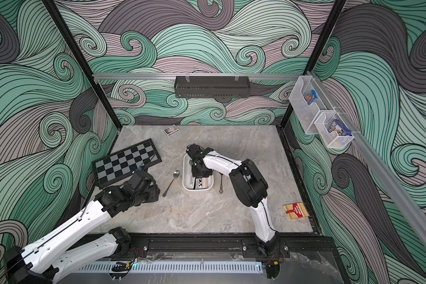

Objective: Put the spoon into the storage box
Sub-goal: Place the spoon in the storage box, then pick up the spoon from the center of the board.

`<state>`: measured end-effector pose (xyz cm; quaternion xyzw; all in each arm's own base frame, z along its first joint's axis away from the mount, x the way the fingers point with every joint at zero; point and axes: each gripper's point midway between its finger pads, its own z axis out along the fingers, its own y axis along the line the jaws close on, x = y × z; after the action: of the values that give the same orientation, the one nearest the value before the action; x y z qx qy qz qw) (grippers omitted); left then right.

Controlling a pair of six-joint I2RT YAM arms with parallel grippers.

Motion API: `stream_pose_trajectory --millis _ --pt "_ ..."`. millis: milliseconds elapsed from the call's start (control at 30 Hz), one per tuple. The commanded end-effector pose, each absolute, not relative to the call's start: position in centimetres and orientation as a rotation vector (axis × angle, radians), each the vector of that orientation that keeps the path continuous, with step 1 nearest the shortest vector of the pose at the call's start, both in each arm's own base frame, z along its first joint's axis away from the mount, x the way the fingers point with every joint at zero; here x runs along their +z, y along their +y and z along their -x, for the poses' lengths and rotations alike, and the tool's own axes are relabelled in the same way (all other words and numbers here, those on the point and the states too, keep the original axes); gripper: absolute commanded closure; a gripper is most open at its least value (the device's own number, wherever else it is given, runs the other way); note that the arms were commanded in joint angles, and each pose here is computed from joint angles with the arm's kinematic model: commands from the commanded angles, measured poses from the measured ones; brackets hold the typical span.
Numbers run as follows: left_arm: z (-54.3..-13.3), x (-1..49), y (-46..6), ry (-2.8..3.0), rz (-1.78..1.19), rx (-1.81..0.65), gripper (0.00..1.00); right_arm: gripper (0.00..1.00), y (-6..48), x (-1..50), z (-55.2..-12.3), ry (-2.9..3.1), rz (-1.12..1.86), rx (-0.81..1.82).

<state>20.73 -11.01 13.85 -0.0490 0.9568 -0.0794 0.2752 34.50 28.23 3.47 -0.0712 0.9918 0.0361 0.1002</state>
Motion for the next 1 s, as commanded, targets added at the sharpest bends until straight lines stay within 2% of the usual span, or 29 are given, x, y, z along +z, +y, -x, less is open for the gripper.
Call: stream_pose_trajectory --millis 0,200,433,533,700,967 --pt "-21.6 13.7 -11.1 2.562 0.156 -0.198 0.43 0.66 28.4 5.4 -34.5 2.884 0.231 0.108" --pt "-23.0 12.2 -11.6 2.61 0.16 -0.146 0.41 0.59 27.9 11.1 -33.7 2.772 0.264 0.187" --pt "-28.3 8.9 -13.0 2.691 0.195 -0.191 0.42 0.56 24.3 16.7 -30.5 2.654 0.276 0.256" --pt "-30.0 6.9 -14.1 2.794 0.186 -0.269 0.46 0.54 22.2 18.0 -28.9 2.621 0.256 0.284" --pt "-31.6 5.0 -15.7 2.834 0.126 -0.303 0.47 0.53 19.2 19.9 -27.3 2.565 0.202 0.343" --pt "-30.8 2.2 -15.3 2.914 0.099 -0.22 0.49 0.52 17.3 20.1 -26.6 2.563 0.141 0.401"
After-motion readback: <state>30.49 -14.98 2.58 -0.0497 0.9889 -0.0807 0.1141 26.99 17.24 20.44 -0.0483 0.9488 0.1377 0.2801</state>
